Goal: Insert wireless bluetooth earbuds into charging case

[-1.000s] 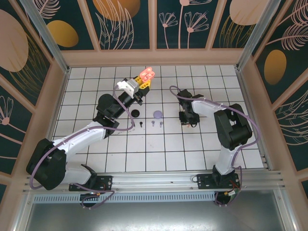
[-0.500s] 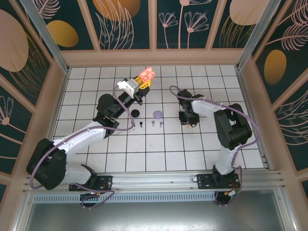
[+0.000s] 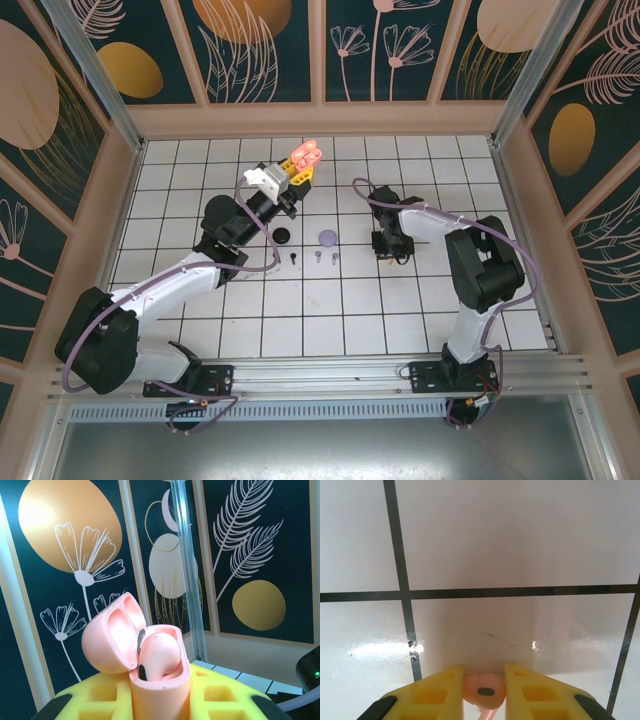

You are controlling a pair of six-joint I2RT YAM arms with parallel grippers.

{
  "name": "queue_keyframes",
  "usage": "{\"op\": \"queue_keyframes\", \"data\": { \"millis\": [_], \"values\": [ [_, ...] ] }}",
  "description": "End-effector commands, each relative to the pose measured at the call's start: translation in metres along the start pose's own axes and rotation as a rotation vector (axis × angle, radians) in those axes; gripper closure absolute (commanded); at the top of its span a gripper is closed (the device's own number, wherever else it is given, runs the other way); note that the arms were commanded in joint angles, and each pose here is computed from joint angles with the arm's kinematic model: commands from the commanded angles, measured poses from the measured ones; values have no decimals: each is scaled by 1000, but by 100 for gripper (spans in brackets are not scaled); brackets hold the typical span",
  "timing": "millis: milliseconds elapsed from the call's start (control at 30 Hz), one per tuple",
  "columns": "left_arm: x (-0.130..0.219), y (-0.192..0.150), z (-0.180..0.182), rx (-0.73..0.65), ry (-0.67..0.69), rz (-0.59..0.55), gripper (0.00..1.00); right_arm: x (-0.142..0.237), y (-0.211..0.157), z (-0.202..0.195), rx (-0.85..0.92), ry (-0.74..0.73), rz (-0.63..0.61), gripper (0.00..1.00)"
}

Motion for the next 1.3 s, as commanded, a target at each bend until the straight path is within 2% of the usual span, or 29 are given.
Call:
{"op": "queue_keyframes", "data": {
  "millis": [0, 200, 367, 600, 733, 933, 1100, 1267],
  "values": [
    [0, 8, -2, 1, -11, -43, 100, 6, 4, -2, -27, 19, -51, 79],
    [-1, 8, -2, -3, -12, -42, 100, 43, 16, 5, -32, 80, -152, 79],
    [-1, 7, -2, -2, -14, -38, 100, 93, 30, 17, -21, 157, -292, 79],
    [-1, 6, -3, -6, -18, -29, 100, 201, 51, 37, 2, 318, -614, 79],
    [-1, 4, -3, -6, -22, -24, 100, 268, 51, 46, 18, 428, -809, 79],
    [-2, 3, -3, -3, -26, -14, 100, 341, 41, 48, 28, 603, -1046, 79],
    [-4, -1, -5, 2, -51, 17, 100, 380, 31, 49, 49, 731, -1175, 78],
    [-7, -4, -8, 8, -86, 52, 100, 397, 23, 57, 119, 835, -1241, 78]
  ]
}}
Point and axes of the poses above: each hand's point on the last joint's axis, 136 mm out from that joint toward the fingers, its own x axis back along the fingers, its own z axis along the line the jaws close on, y = z × x, the point moved 7 cm from there along x, back along the fingers, and after that the axes turned 2 degrees about -x, right-handed, at the moved point
